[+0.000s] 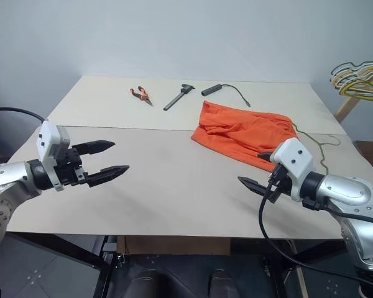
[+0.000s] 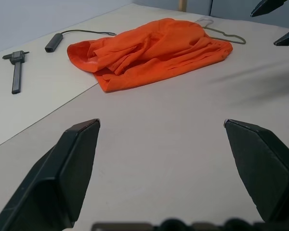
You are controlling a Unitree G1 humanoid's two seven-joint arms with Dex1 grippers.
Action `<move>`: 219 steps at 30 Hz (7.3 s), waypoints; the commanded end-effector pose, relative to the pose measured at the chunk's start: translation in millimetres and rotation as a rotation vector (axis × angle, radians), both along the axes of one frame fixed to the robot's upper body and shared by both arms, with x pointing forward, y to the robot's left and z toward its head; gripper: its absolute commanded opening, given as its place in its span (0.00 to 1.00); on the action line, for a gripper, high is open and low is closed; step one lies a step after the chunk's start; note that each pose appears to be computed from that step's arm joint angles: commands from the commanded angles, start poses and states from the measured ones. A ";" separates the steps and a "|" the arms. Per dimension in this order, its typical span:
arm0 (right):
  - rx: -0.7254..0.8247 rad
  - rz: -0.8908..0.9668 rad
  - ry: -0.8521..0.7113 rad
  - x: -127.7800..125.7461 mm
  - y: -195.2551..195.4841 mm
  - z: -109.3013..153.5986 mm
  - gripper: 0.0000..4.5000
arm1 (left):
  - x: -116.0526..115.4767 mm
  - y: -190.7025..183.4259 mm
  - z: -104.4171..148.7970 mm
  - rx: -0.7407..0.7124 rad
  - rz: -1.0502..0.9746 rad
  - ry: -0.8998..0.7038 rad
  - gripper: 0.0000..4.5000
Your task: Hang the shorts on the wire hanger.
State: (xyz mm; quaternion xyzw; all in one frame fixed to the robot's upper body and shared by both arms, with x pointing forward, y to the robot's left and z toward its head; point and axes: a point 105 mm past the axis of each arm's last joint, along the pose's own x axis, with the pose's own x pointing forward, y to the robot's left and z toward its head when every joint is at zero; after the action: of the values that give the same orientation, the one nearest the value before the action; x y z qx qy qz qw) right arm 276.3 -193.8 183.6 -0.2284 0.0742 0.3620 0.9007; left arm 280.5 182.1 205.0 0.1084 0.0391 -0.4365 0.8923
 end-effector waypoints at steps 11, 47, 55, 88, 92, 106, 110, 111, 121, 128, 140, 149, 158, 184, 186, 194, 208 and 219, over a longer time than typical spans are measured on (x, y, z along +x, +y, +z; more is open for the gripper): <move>-0.050 -0.010 -0.071 1.3 -1.9 9.4 1.00 | -4.1 -4.7 12.5 0.019 -0.024 -0.046 1.00; -1.051 -0.176 -0.216 152.8 -75.2 -85.4 0.04 | 13.4 -30.7 10.6 -0.005 -0.147 -0.073 1.00; -0.852 0.162 -0.473 114.9 -18.9 -46.0 0.01 | 18.0 -39.7 2.9 0.032 -0.192 -0.068 1.00; -0.691 0.452 -0.478 -23.5 6.7 -34.9 0.00 | 132.8 -99.3 -128.3 0.883 -0.283 -0.266 0.96; -0.689 0.448 -0.477 -22.6 7.4 -34.8 0.00 | 146.5 -98.4 -128.7 0.937 -0.192 -0.299 0.72; -0.739 0.395 -0.480 4.3 7.4 -52.1 0.00 | 129.2 -29.8 -106.0 0.983 -0.309 -0.298 0.01; -0.759 0.382 -0.501 16.6 9.3 -61.4 0.00 | 97.1 5.1 -91.2 0.989 -0.416 -0.250 0.01; -0.762 0.382 -0.511 19.9 11.3 -63.0 0.00 | 85.2 13.6 -87.5 0.993 -0.445 -0.234 0.01; -0.775 0.431 -0.654 48.5 29.9 -62.2 0.00 | -49.5 48.0 -70.8 0.982 -0.727 0.071 0.01; -0.765 0.517 -0.691 49.3 35.3 -61.2 0.00 | -94.1 26.1 -71.4 0.859 -0.767 0.148 0.01; -0.582 0.415 -0.613 73.2 40.7 -10.1 0.00 | -30.4 24.8 -53.4 0.699 -0.435 -0.066 0.01; -0.354 -0.332 -0.997 180.6 51.7 160.3 0.00 | 173.2 31.7 172.8 0.307 0.799 -0.786 0.01; 0.086 -0.546 -1.471 139.7 60.1 226.7 0.00 | 98.4 18.1 278.3 0.178 1.024 -1.666 0.01; -0.542 0.657 -0.561 69.8 63.1 -64.8 0.00 | -76.4 32.1 -25.9 0.729 -0.701 0.159 0.01; -0.562 0.646 -0.550 68.0 58.4 -69.5 0.00 | -87.0 26.5 -29.7 0.706 -0.728 0.185 0.01; -0.642 0.675 -0.546 53.3 42.2 -77.3 0.00 | -116.4 7.4 -47.9 0.637 -0.799 0.261 0.01; -0.339 0.336 -0.495 62.7 41.0 -23.5 0.00 | -32.4 16.2 -27.4 0.568 -0.442 0.011 0.01; -0.005 -0.646 -1.066 179.6 38.5 194.3 0.00 | 158.2 57.1 221.0 0.324 1.010 -1.000 0.01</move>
State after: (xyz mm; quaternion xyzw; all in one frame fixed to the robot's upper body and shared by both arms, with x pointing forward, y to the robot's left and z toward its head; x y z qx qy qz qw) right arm 461.6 -118.8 348.3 -0.3957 -0.2734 0.0318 0.8762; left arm 451.9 205.6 393.1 0.3999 -0.2049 0.0031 0.8933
